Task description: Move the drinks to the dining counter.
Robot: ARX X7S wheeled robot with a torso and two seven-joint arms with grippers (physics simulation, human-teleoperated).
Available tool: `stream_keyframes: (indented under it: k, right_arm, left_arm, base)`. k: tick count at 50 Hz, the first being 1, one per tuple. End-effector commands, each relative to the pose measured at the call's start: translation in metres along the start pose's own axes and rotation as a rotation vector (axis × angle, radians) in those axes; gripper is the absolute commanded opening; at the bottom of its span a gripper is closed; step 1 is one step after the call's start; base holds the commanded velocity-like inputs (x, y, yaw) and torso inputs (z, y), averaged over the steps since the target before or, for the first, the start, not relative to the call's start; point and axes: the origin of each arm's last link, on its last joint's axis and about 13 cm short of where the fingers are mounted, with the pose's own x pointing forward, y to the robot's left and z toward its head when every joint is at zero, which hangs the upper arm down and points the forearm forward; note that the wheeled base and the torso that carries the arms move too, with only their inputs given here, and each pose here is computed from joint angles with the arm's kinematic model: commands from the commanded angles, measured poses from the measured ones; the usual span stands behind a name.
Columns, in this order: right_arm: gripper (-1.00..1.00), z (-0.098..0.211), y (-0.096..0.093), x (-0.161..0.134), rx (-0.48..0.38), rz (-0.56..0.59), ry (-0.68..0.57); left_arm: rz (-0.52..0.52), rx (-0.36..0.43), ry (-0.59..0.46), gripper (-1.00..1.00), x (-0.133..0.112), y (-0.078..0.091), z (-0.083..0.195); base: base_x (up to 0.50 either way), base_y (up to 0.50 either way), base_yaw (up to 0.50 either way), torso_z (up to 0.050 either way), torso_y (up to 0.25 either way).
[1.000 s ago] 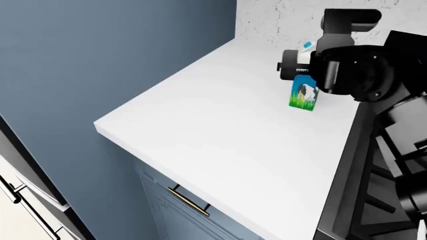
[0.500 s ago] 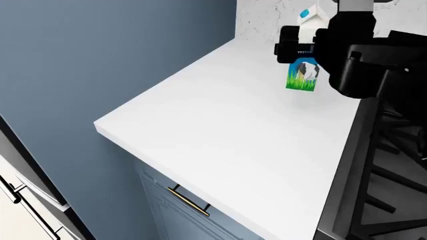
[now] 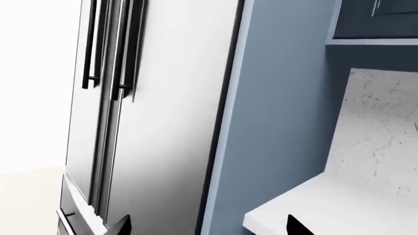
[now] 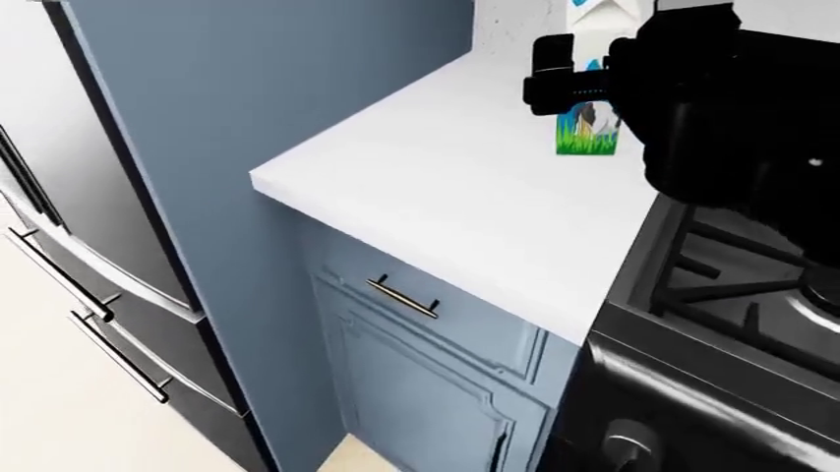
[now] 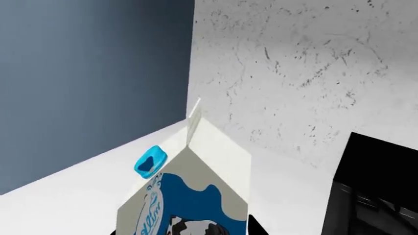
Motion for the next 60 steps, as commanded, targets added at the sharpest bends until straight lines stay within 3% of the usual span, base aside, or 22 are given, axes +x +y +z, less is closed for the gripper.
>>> stream_keyframes:
  k: [1,33,35,60]
  right_arm:
    - [-1.00,0.0037,0.0007,-0.0026,-0.054,-0.005,-0.052]
    - [-1.00,-0.0001,0.0000,-0.0032,-0.109,-0.035,-0.043]
    - [-1.00,-0.0018,-0.0006,-0.0017,-0.151,-0.070,-0.044]
    - [-1.00,-0.0006,0.0003,-0.0030,-0.151,-0.035,-0.035]
  left_arm:
    - [0.002,0.000,0.005,1.00,0.0003,0.0007,-0.0021]
    - [0.005,0.000,0.006,1.00,-0.0003,0.0014,-0.0028]
    - [0.006,0.000,0.007,1.00,-0.0005,0.0015,-0.0031]
    - [0.003,-0.003,0.010,1.00,0.0010,0.0020,-0.0037]
  base:
    - [-0.53,-0.11,0.00,0.000,0.000]
    - [-0.58,-0.04,0.00,0.000,0.000]
    - [-0.36,-0.25,0.40,0.005,0.000]
    - [-0.28,-0.23,0.46,0.000,0.000]
